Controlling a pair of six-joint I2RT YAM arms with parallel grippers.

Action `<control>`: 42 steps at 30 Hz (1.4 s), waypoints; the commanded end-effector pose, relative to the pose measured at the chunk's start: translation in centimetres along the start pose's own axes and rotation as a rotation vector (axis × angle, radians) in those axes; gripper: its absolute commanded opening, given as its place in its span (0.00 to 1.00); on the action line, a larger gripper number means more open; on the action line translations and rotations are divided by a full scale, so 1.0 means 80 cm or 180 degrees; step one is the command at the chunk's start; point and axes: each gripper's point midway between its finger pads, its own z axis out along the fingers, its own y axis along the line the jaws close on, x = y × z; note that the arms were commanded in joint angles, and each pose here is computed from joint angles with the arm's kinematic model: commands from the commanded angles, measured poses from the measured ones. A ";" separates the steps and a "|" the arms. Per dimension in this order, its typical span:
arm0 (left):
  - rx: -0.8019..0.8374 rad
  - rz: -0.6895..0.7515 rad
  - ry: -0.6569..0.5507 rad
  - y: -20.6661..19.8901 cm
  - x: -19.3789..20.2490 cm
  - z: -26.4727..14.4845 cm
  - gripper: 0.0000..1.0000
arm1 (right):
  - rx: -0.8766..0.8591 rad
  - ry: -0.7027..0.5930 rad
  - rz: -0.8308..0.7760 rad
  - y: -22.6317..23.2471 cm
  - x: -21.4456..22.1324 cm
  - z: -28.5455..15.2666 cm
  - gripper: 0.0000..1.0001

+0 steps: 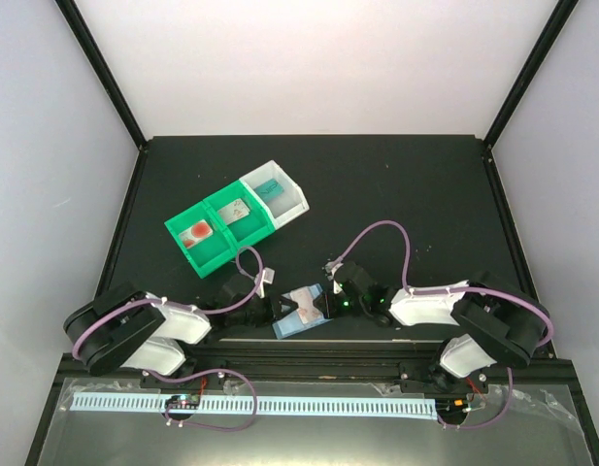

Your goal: Take the credit cards out of the card holder

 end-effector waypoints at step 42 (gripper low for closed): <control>-0.0319 -0.0030 0.0048 0.028 0.007 -0.033 0.02 | 0.0406 0.0125 0.0164 -0.044 0.031 -0.010 0.11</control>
